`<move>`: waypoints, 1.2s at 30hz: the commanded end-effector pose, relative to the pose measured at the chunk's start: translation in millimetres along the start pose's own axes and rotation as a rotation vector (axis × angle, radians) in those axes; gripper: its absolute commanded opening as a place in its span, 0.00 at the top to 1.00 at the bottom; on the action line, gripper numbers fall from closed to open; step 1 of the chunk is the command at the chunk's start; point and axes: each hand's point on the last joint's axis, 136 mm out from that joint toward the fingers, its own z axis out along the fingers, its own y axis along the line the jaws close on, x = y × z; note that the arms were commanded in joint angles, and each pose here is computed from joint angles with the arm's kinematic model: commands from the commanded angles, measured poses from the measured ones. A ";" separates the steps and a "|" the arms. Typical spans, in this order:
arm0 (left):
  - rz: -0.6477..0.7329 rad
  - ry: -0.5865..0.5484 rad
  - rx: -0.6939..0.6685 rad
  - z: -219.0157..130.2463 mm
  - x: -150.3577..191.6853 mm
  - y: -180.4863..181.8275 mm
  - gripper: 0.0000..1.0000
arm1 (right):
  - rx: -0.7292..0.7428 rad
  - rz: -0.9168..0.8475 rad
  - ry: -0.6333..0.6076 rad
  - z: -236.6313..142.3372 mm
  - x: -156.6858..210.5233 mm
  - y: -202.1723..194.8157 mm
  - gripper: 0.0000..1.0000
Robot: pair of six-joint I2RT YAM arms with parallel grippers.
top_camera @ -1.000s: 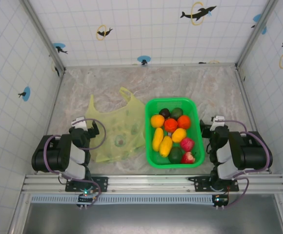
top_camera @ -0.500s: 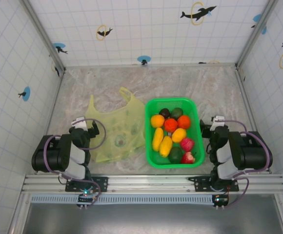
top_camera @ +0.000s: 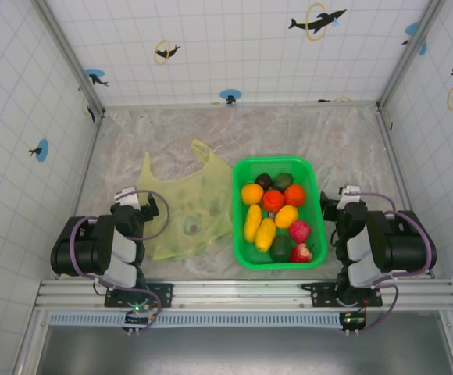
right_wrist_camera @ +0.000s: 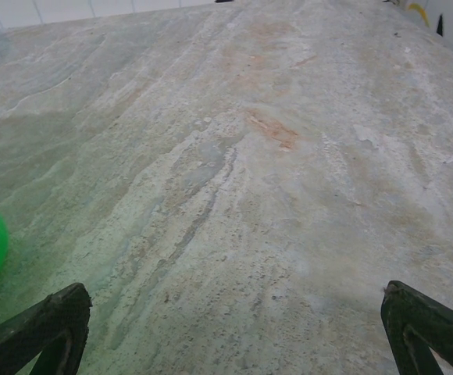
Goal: Place the fake fruits into the plastic bag and tie a complex knot
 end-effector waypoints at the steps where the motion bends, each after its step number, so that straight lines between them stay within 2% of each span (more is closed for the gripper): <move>1: 0.001 -0.012 0.005 2.2 -7.1 -2.0 0.02 | 0.094 0.046 -0.041 -5.0 -11.3 -17.0 0.02; 6: 0.000 -0.028 -0.045 0.0 -18.1 3.6 0.02 | 0.227 0.104 -0.052 -9.1 -24.3 -39.5 0.02; 9: 0.002 -0.023 -0.066 5.1 -32.3 4.9 0.02 | 0.280 0.119 -0.096 -12.1 -46.0 -48.0 0.02; 12: 0.027 -0.141 -0.032 -2.0 -70.6 -4.6 0.02 | 0.279 0.133 -0.154 -14.9 -80.1 -46.2 0.02; 15: 0.009 -0.249 0.020 -14.4 -109.3 -20.1 0.02 | 0.220 0.134 -0.200 -17.1 -123.3 -28.4 0.02; 17: 0.036 -0.325 0.105 -30.2 -133.7 -48.1 0.02 | 0.146 0.125 -0.237 -21.7 -153.6 -2.3 0.02; 20: 0.072 -0.395 0.303 -59.7 -168.1 -103.0 0.02 | -0.023 0.044 -0.251 -35.6 -185.0 58.2 0.02; 22: 0.025 -0.370 0.406 -78.1 -185.3 -129.0 0.02 | -0.073 -0.030 -0.218 -52.4 -200.4 97.7 0.02; 24: -0.069 -0.310 0.398 -87.5 -199.5 -132.5 0.02 | -0.074 -0.087 -0.195 -75.3 -216.5 126.7 0.02; 25: -0.090 -0.263 0.440 -98.4 -202.4 -145.4 0.02 | -0.082 -0.087 -0.169 -88.7 -222.1 137.6 0.02; 27: -0.101 -0.140 0.500 -111.6 -200.9 -154.8 0.02 | -0.148 0.027 -0.075 -104.5 -223.9 146.4 0.02; 29: -0.196 -0.010 0.435 -114.4 -195.4 -142.4 0.02 | -0.306 0.108 -0.048 -123.4 -232.9 159.4 0.02; 30: -0.294 0.033 0.326 -110.7 -190.0 -123.7 0.02 | -0.401 0.145 -0.059 -131.0 -233.5 166.4 0.02; 31: -0.375 0.054 0.266 -109.4 -184.8 -112.5 0.02 | -0.483 0.173 -0.068 -135.3 -234.0 172.0 0.02; 32: -0.389 0.058 0.283 -111.2 -183.0 -113.9 0.02 | -0.501 0.194 -0.035 -132.5 -231.7 173.2 0.00; 34: -0.405 0.091 0.382 -115.0 -182.3 -131.9 0.02 | -0.397 0.175 0.133 -111.8 -215.8 168.7 0.07; 36: -0.393 0.188 0.392 -108.8 -169.3 -143.1 0.02 | -0.361 0.116 0.298 -99.3 -187.0 174.4 0.11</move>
